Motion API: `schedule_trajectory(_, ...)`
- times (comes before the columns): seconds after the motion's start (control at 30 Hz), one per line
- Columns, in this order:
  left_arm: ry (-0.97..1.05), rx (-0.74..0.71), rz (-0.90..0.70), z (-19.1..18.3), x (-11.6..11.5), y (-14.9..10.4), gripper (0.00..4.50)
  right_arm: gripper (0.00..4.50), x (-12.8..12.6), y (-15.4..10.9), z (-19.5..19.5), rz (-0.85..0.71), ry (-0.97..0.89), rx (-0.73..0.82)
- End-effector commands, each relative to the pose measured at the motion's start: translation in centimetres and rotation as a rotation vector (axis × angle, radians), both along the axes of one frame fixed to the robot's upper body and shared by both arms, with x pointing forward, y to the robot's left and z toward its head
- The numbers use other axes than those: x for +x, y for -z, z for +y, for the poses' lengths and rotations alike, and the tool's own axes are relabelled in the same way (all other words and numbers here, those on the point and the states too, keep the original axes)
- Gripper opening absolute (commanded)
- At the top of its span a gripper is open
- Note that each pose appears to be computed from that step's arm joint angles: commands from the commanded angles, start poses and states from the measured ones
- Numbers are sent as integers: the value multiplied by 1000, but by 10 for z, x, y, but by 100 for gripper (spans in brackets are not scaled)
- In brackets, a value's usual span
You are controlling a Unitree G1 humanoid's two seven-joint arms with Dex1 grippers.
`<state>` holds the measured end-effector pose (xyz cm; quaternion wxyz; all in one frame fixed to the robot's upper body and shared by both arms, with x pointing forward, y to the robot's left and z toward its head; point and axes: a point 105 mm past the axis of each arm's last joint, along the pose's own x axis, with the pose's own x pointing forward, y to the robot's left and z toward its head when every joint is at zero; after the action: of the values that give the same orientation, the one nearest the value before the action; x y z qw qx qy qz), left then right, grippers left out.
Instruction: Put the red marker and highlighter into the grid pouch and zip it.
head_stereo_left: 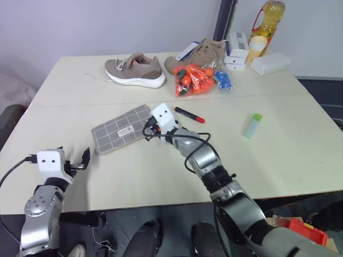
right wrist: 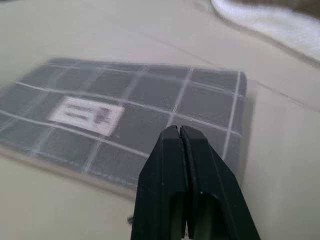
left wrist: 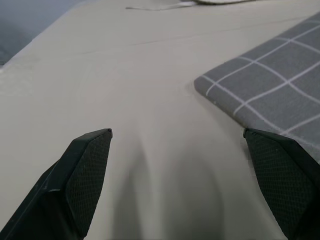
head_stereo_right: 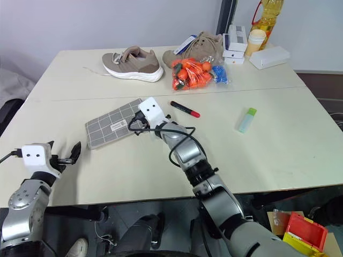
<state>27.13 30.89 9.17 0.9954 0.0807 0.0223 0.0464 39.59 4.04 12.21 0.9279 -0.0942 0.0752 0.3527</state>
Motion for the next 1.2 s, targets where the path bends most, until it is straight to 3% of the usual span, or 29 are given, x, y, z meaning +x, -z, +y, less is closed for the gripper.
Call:
schedule_trajectory(0.03,4,91,-16,11,-8,-12,450,6,9,6,-2,63,55,11)
schedule_trajectory(0.2,48,185,27,17,-14,-11,450,6,9,17,-4,141,62,26)
schedule_trajectory(0.33,155,346,66,14,-11,-10,450,6,7,20,-3,144,53,27)
schedule_trajectory(0.53,391,625,41,-9,16,-6,450,6,3,19,3,135,29,36)
schedule_trajectory(0.83,662,774,-16,-38,53,4,450,6,-4,22,7,132,20,35)
schedule_trajectory(0.97,752,803,-25,-47,61,4,315,0,-5,22,3,128,37,37)
schedule_trajectory(1.17,769,796,-76,-51,66,-3,4,0,-5,21,-2,118,55,38)
schedule_trajectory(1.2,770,790,-83,-52,67,-4,4,0,-5,21,-3,115,57,42)
